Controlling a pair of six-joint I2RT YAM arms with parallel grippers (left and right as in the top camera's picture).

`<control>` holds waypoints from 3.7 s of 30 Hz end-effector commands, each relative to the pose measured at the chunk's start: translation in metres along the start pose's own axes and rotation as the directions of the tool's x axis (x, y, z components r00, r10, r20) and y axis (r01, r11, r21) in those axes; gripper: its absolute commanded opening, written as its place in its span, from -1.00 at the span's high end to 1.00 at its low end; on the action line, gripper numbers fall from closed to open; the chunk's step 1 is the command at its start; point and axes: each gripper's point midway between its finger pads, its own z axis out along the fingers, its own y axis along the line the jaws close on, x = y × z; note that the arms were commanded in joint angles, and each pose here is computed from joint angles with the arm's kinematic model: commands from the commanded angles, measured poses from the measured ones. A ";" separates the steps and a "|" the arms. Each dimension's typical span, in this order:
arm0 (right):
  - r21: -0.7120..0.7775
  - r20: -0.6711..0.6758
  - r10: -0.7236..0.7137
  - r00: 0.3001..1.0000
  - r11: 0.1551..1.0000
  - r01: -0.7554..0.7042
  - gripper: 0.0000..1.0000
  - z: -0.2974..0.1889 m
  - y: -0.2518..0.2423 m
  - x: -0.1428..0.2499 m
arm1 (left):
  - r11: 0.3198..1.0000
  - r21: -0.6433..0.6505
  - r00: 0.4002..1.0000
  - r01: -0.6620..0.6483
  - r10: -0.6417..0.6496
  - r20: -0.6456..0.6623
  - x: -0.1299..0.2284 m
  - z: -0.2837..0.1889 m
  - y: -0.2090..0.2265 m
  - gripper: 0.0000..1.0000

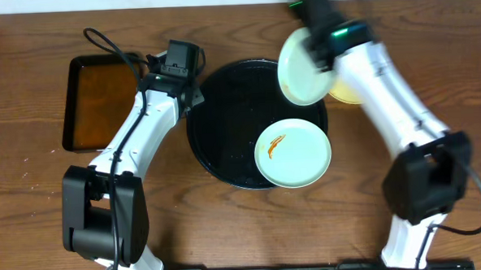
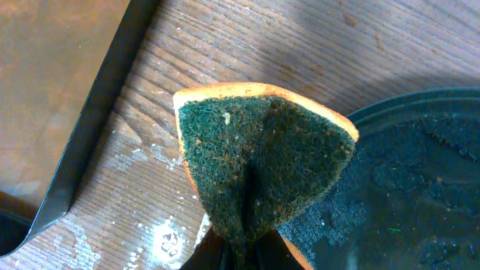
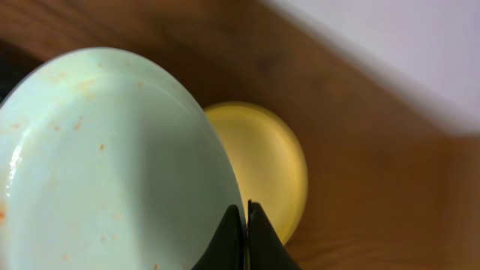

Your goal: Clean dirty plates on tray and stack at the side

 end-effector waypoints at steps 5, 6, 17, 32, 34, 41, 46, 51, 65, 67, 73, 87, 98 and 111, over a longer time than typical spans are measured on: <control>-0.446 -0.118 0.538 0.834 0.722 -0.529 0.98 0.011 -0.081 0.036 | 1.000 -0.012 1.000 -0.008 0.008 -0.002 0.003 0.001 0.003 0.84; -0.449 -0.122 0.565 0.816 0.701 -0.554 0.97 0.013 -0.095 0.043 | 1.000 -0.010 1.000 -0.007 0.007 -0.001 0.003 0.001 0.003 0.85; -0.392 -0.155 0.630 0.761 0.668 -0.633 0.97 0.054 -0.127 0.094 | 1.000 0.002 1.000 0.018 -0.018 0.016 -0.002 0.001 0.000 0.85; -0.311 -0.197 0.667 0.719 0.653 -0.691 -0.56 0.086 -0.090 0.109 | 1.000 -0.001 1.000 0.016 -0.016 0.012 -0.001 0.001 0.001 0.85; -0.343 -0.234 0.653 0.720 0.637 -0.690 -0.61 0.081 -0.078 0.109 | 1.000 -0.001 1.000 0.016 -0.016 0.012 -0.001 0.001 0.001 0.85; -0.578 -0.410 0.488 0.771 0.515 -0.633 -0.64 0.033 0.003 0.107 | 1.000 -0.001 1.000 0.016 -0.016 0.012 -0.001 0.001 0.001 0.85; -0.546 -0.558 0.347 0.754 0.530 -0.648 -0.68 0.007 0.055 0.128 | 1.000 -0.001 1.000 0.016 -0.016 0.012 -0.001 0.001 0.001 0.84; -0.303 -0.693 0.408 0.595 0.583 -0.754 -0.98 0.003 0.075 0.148 | 1.000 0.001 1.000 0.017 -0.017 0.015 -0.001 0.001 0.000 0.84; -0.128 -0.799 0.388 0.459 0.636 -0.761 -0.98 -0.046 0.111 0.172 | 1.000 0.001 1.000 0.016 -0.016 0.015 -0.001 0.001 0.000 0.84; -0.045 -0.757 0.463 0.460 0.666 -0.745 -0.99 -0.052 0.094 0.175 | 1.000 0.001 1.000 0.017 -0.017 0.015 -0.001 0.001 0.000 0.84; 0.013 -0.678 0.534 0.506 0.696 -0.717 -0.99 -0.077 0.072 0.183 | 1.000 0.003 1.000 0.018 -0.018 0.018 -0.002 0.001 0.000 0.84; -0.123 -0.793 0.424 0.438 0.592 -0.796 -0.98 -0.058 0.157 0.227 | 1.000 0.013 0.999 0.021 -0.021 0.025 -0.004 0.001 -0.003 0.84; 0.019 -0.821 0.492 0.289 0.531 -0.847 -0.99 -0.053 0.171 0.251 | 1.000 0.014 0.999 0.021 -0.022 0.027 -0.005 0.001 -0.003 0.84; -0.022 -0.825 0.491 0.280 0.468 -0.884 -0.99 -0.044 0.184 0.248 | 1.000 0.015 0.999 0.022 -0.022 0.028 -0.005 0.001 -0.003 0.84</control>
